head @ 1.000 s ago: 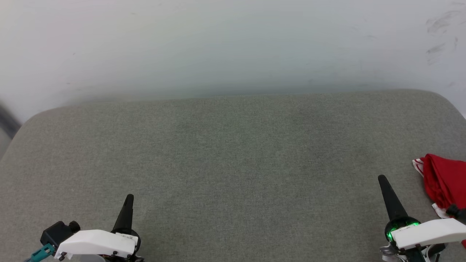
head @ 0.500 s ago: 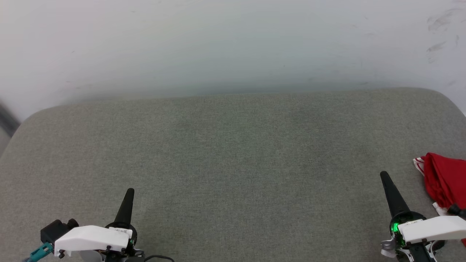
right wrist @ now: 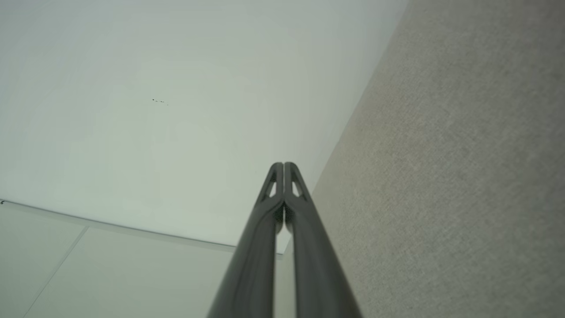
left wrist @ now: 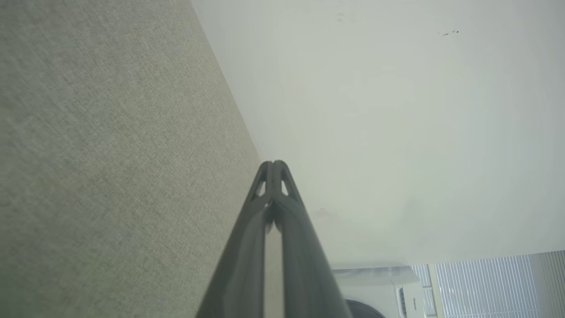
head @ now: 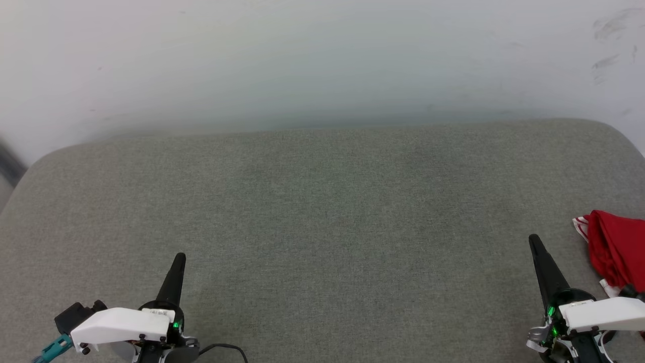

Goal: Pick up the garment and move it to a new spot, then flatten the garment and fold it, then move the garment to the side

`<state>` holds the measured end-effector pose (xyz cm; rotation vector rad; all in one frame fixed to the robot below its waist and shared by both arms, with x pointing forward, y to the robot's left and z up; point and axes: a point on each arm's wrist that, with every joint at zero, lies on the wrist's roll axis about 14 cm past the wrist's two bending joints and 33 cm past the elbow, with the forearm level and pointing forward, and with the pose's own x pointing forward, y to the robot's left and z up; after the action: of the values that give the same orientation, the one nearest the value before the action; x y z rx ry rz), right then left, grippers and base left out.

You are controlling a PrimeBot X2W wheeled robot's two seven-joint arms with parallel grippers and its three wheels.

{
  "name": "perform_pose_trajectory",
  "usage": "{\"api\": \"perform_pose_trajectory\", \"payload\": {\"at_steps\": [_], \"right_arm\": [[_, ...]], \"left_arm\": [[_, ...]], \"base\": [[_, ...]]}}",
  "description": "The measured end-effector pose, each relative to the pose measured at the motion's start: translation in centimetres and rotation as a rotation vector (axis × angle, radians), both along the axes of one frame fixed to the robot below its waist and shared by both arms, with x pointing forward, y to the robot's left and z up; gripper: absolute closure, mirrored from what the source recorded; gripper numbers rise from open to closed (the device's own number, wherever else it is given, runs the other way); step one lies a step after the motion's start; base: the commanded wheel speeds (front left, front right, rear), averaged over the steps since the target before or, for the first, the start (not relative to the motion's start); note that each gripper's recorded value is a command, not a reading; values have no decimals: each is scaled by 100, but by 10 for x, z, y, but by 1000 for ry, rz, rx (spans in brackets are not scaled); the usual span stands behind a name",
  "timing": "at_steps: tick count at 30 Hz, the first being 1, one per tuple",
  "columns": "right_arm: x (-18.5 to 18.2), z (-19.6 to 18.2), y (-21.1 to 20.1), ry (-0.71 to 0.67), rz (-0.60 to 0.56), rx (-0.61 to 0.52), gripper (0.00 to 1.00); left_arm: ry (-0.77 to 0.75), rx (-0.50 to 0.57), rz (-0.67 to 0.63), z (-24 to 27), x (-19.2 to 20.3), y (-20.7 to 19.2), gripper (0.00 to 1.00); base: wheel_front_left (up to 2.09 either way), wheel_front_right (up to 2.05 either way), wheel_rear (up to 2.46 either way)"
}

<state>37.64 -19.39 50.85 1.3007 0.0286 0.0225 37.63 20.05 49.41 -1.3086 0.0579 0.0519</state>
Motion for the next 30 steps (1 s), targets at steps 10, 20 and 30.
{"api": "perform_pose_trajectory", "payload": {"at_steps": [10,20,30], "right_arm": [[3,-2,-2,4,-11,84,100],[7,-2,-4,2,-21,161,100],[10,-3,-6,4,-31,232,100]], "left_arm": [[-15,-82,1,2,3,0,100],[-37,-159,5,6,7,0,100],[-53,-228,7,9,10,0,100]], "base": [[0,0,0],[0,0,0],[0,0,0]]}}
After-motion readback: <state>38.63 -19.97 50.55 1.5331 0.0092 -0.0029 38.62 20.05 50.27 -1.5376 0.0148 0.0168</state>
